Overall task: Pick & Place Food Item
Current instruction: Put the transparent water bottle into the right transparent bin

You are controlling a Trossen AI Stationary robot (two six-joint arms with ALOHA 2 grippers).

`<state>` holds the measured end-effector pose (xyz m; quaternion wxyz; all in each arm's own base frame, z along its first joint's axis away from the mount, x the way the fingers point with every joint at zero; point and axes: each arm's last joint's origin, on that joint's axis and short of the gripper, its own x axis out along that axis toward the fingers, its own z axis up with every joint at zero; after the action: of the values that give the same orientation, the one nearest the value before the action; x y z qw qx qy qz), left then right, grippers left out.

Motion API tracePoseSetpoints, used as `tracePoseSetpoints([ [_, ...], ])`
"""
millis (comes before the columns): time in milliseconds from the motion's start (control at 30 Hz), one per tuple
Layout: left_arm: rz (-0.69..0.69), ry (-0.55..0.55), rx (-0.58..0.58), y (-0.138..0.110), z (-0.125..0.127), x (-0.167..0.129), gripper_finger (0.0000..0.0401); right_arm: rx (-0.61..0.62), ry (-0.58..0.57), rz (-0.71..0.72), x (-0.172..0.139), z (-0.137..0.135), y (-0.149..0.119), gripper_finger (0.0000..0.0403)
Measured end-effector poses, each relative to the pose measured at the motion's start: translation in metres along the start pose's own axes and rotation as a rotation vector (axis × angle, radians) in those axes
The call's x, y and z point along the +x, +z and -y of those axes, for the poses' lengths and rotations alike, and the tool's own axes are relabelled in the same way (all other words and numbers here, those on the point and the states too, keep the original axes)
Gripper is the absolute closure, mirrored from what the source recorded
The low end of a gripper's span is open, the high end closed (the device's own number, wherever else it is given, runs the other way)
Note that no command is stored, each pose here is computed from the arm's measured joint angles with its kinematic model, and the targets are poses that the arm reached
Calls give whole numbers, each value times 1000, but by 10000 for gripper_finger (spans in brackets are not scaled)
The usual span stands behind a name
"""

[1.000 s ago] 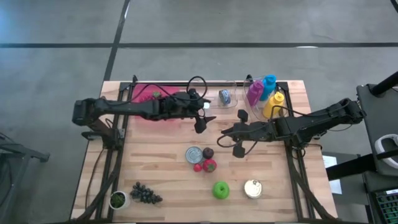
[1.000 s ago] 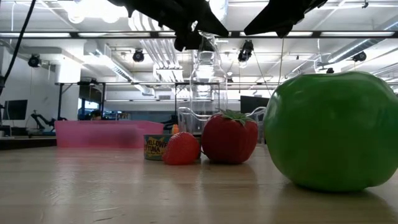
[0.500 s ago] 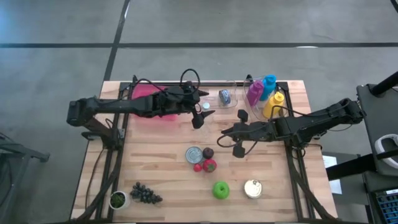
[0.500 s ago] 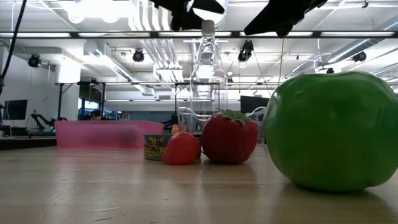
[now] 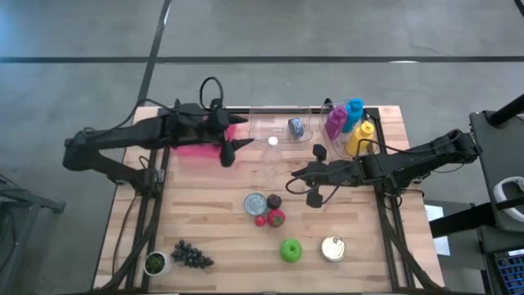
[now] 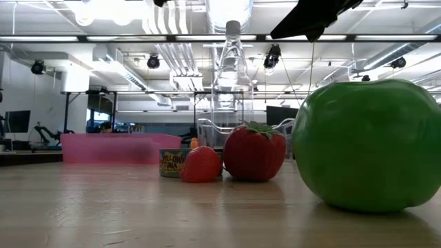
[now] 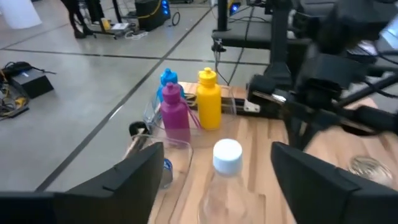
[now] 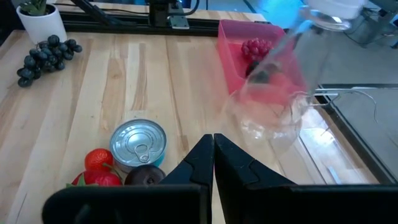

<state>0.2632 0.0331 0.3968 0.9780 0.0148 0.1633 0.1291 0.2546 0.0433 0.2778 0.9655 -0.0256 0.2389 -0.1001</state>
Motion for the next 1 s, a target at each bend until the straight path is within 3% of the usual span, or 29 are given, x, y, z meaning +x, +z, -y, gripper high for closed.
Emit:
tracePoseSetpoints([
  [233,-4,-59,21,-14,12,-22,221,0,0,0,0,0,0,394],
  [600,-69,-74,71,-80,32,-13,384,0,0,0,0,0,0,394],
  [800,-27,-82,60,-107,35,-9,394,-3,0,2,0,0,0,394],
  [1000,11,-89,55,-105,34,-15,398,-17,0,3,0,0,0,394],
])
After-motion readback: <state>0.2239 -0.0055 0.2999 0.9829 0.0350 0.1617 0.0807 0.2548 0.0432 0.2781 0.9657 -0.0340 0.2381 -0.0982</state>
